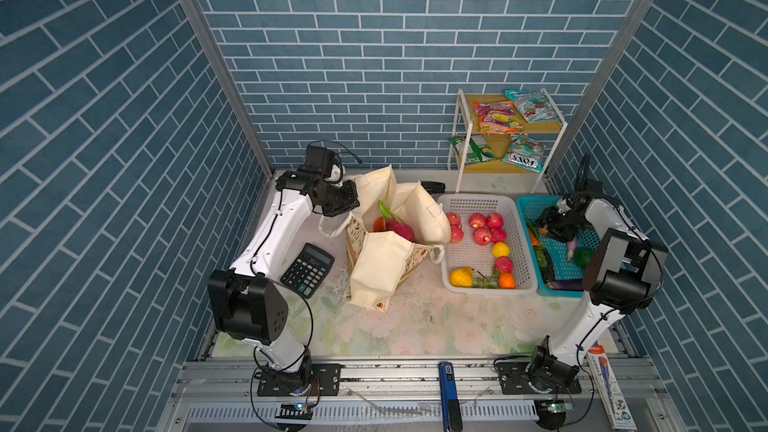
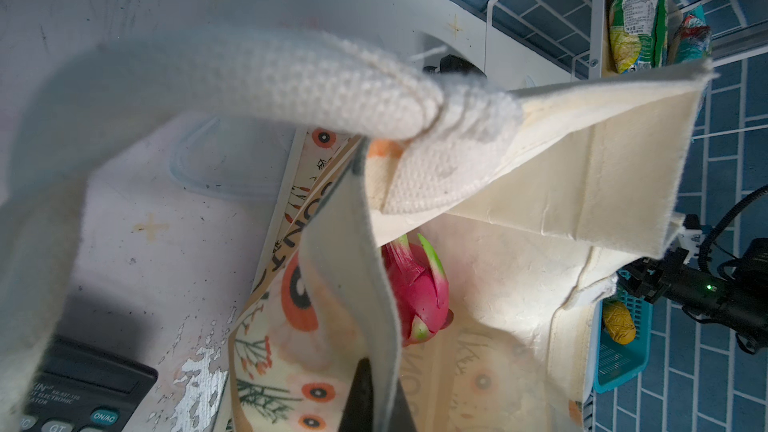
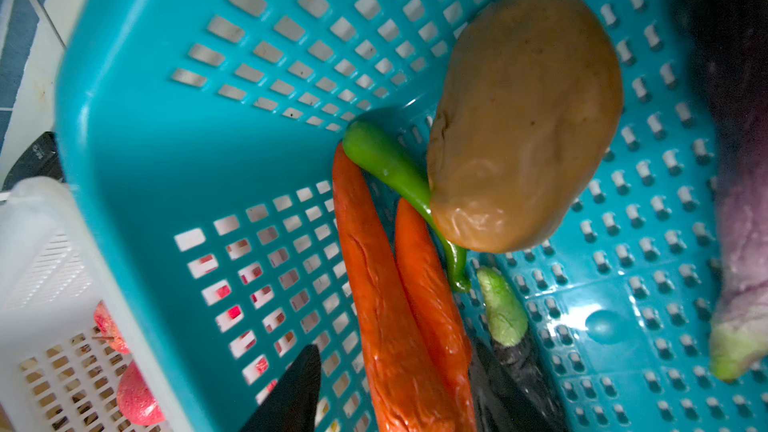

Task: Place the food into the grocery bag and tie it
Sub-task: 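Lower the right gripper into the teal basket and grasp the orange carrot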

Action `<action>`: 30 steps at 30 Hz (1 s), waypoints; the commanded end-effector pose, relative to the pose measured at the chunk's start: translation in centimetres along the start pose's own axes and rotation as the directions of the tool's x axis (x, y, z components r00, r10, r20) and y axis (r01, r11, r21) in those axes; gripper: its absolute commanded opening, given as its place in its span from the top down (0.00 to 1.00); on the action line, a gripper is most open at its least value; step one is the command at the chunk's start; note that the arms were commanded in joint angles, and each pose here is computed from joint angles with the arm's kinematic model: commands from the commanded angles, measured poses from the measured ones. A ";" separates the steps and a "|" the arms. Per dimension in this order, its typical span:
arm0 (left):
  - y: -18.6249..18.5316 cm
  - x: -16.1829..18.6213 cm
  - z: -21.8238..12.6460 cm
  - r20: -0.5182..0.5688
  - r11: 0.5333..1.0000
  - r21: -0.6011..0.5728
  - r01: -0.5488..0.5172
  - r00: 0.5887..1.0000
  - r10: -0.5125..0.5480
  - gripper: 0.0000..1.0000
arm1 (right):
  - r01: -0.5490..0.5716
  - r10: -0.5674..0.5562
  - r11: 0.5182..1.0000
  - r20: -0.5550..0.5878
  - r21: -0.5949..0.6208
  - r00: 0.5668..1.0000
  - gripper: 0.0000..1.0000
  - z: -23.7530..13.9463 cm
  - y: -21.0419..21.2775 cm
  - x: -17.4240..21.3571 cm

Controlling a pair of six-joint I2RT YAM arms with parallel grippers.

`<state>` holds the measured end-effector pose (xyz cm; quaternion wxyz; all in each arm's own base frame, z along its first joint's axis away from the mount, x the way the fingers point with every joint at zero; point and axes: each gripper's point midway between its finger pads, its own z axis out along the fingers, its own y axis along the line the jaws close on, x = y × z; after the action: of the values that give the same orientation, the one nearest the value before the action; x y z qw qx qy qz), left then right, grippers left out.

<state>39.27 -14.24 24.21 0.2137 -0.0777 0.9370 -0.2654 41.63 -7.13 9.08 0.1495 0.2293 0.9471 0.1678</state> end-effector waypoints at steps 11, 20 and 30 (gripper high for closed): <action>0.2 1.0 -0.4 -0.031 1.000 -0.023 -0.004 1.000 0.004 0.96 | -0.005 0.007 1.000 -0.083 0.017 0.997 0.47 2.0 0.2 1.9; 0.2 1.0 -0.4 -0.029 1.000 -0.025 0.000 1.000 0.000 0.96 | 0.007 -0.002 0.999 -0.130 0.038 0.992 0.49 2.8 -0.2 3.1; 0.2 1.1 -0.4 -0.028 1.000 -0.026 0.003 1.000 -0.004 0.96 | 0.093 -0.070 0.988 -0.184 0.121 0.980 0.60 2.7 -1.4 3.9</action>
<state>39.20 -14.14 24.20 0.2127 -0.0791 0.9379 -0.2625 39.67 -5.65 5.59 0.0791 0.2045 0.9660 0.1373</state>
